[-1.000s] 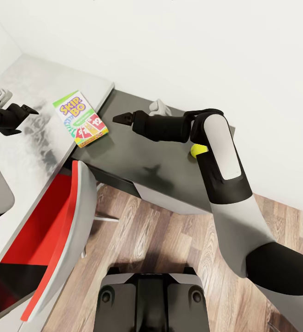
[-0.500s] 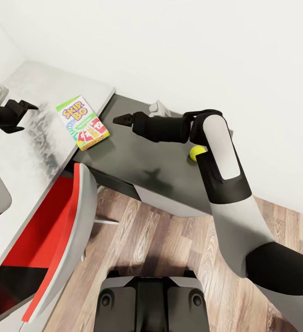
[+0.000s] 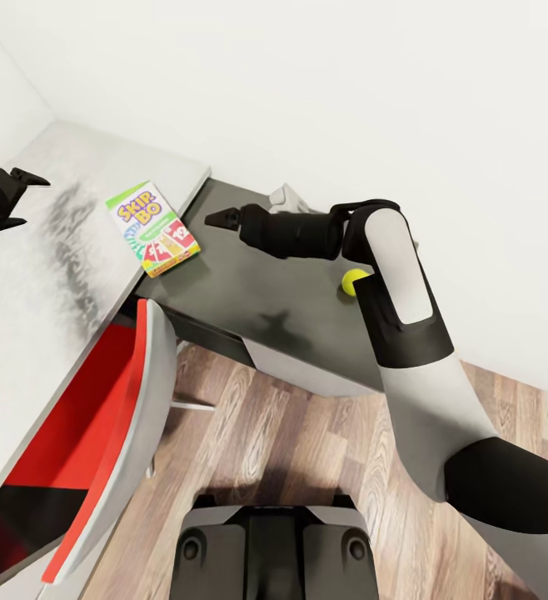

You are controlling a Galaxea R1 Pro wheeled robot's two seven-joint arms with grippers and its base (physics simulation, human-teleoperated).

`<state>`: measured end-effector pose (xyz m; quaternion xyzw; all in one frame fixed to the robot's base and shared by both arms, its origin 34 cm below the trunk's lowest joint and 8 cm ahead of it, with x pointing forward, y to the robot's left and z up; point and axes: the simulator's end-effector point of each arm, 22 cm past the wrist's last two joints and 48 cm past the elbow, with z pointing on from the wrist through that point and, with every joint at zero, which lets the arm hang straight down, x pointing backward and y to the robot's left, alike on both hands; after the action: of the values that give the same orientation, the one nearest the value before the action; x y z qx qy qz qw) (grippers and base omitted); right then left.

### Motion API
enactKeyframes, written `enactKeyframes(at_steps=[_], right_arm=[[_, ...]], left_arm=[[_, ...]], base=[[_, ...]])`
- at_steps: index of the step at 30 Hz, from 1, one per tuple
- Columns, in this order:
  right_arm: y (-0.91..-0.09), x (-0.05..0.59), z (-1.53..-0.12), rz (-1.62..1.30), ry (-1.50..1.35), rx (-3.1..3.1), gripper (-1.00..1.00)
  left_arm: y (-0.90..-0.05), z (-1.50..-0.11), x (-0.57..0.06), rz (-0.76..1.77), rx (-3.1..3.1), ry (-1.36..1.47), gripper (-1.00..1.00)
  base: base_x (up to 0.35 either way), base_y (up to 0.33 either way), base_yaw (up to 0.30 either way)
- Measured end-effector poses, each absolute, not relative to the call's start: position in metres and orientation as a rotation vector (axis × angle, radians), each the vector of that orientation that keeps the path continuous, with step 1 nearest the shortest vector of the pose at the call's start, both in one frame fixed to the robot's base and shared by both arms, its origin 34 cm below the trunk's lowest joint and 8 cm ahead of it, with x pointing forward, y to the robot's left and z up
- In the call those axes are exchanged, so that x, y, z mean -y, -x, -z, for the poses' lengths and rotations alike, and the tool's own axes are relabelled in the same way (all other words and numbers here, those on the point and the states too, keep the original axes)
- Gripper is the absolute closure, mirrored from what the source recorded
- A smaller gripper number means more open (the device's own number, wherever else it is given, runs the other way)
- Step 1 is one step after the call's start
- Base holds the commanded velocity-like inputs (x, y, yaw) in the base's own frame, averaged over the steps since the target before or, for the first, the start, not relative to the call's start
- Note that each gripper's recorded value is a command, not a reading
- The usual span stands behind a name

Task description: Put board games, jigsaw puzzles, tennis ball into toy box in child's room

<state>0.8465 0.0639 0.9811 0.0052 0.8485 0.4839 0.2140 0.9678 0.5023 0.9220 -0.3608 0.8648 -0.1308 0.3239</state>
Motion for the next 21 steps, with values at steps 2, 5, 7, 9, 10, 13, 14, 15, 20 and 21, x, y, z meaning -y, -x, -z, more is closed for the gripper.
enactKeyframes(at_steps=[2, 5, 7, 9, 10, 13, 14, 15, 20, 21], right_arm=[[-0.847, -0.064, -0.983, -1.342, -0.013, -2.353, -1.0], [-0.847, -0.064, -0.986, -1.34, -0.012, -2.35, -1.0], [-0.847, -0.064, -0.988, -1.339, -0.01, -2.348, -1.0], [-0.847, -0.064, -0.99, -1.338, -0.009, -2.346, -1.0], [-0.847, -0.064, -0.991, -1.338, -0.009, -2.345, -1.0], [-0.847, -0.064, -0.992, -1.337, -0.008, -2.343, -1.0], [-0.847, -0.064, -0.992, -1.337, -0.008, -2.343, -1.0], [-0.847, -0.064, -0.993, -1.337, -0.008, -2.343, -1.0], [-0.847, -0.064, -0.991, -1.335, -0.011, -2.347, -1.0], [-0.847, -0.064, -0.991, -1.335, -0.012, -2.348, -1.0]], left_arm=[[-0.97, -0.928, -0.5, 0.35, -2.272, 0.92, -1.0], [-0.973, -0.939, -0.497, 0.381, -2.268, 0.888, -1.0], [-0.976, -0.946, -0.492, 0.418, -2.264, 0.868, -1.0], [-0.978, -0.951, -0.485, 0.447, -2.265, 0.85, -1.0], [-0.979, -0.953, -0.482, 0.461, -2.266, 0.84, -1.0], [-0.981, -0.96, -0.47, 0.518, -2.276, 0.8, -1.0], [-0.981, -0.961, -0.467, 0.533, -2.278, 0.791, -1.0], [-0.981, -0.963, -0.464, 0.549, -2.28, 0.783, -1.0], [-0.978, -0.971, -0.451, 0.655, -2.291, 0.748, -1.0], [-0.977, -0.973, -0.45, 0.673, -2.292, 0.745, -1.0]], base=[[0.0, 0.0, 0.0], [0.0, 0.0, 0.0], [0.0, 0.0, 0.0], [0.0, 0.0, 0.0], [0.0, 0.0, 0.0], [0.0, 0.0, 0.0], [0.0, 0.0, 0.0], [0.0, 0.0, 0.0], [0.0, 0.0, 0.0], [0.0, 0.0, 0.0]])
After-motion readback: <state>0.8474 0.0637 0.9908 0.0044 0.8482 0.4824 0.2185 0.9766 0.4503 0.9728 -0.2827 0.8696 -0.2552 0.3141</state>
